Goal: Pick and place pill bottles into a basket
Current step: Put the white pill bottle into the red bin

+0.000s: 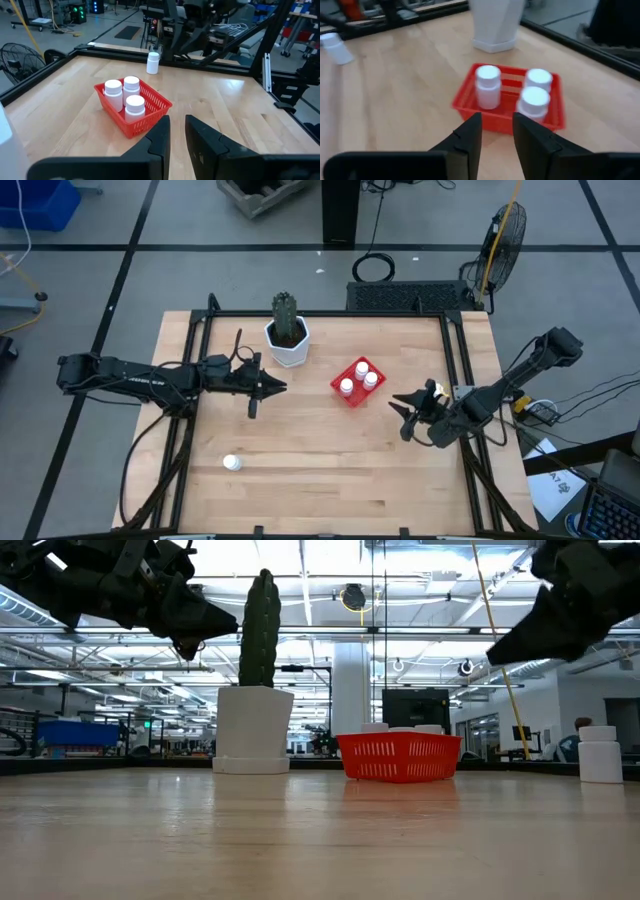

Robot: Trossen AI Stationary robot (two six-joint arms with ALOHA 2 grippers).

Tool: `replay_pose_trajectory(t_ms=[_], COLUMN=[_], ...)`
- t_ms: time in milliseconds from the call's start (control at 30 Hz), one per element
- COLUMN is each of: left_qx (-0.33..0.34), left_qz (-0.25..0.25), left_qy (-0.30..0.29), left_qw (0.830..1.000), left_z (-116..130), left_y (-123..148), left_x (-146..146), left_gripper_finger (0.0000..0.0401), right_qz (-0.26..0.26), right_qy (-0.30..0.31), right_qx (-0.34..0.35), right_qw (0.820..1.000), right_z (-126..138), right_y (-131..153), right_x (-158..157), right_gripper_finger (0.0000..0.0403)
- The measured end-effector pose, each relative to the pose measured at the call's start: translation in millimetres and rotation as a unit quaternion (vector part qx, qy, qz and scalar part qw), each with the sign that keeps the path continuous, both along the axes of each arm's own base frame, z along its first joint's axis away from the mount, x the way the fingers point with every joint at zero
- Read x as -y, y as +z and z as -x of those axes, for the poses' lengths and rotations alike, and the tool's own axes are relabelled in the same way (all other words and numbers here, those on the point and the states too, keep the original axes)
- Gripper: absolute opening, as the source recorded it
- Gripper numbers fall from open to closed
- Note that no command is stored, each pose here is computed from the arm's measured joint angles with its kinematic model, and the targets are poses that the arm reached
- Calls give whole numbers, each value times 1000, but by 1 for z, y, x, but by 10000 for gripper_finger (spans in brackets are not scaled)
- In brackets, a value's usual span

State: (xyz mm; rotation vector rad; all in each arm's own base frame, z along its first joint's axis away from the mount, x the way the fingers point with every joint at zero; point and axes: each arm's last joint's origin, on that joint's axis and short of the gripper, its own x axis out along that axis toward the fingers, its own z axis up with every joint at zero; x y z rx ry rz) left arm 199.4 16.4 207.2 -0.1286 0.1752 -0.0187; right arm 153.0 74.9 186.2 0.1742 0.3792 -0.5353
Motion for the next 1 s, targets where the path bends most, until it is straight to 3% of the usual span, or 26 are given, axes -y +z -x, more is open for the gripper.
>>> replay_pose_trajectory(t_ms=[233, 367, 467, 567, 667, 800, 1000], left_qx=[1, 1, 1, 1, 1, 1, 1], left_qz=[0, 0, 0, 0, 0, 0, 0], left_qy=[0, 0, 0, 0, 0, 0, 0], left_qw=[1000, 1000, 1000, 1000, 1000, 1000, 1000], left_z=[0, 0, 0, 0, 0, 0, 0], left_y=[0, 0, 0, 0, 0, 0, 0], left_x=[0, 0, 0, 0, 0, 0, 0], left_gripper_finger=[62, 62, 62, 62, 62, 62, 62], right_qz=[-53, -72, -41, 3, -22, -37, -70], right_qy=[-46, -81, -91, -81, -101, -122, -188], right_qx=[34, 42, 65, 46, 55, 32, -60], right_qw=[997, 993, 993, 996, 993, 991, 978], right_z=[11, 19, 22, 28, 34, 43, 54], right_y=[-32, -47, -45, -46, -43, -37, -18], right_x=[7, 8, 4, 4, 4, 6, 9], right_gripper_finger=[91, 122, 164, 209, 239, 246, 226])
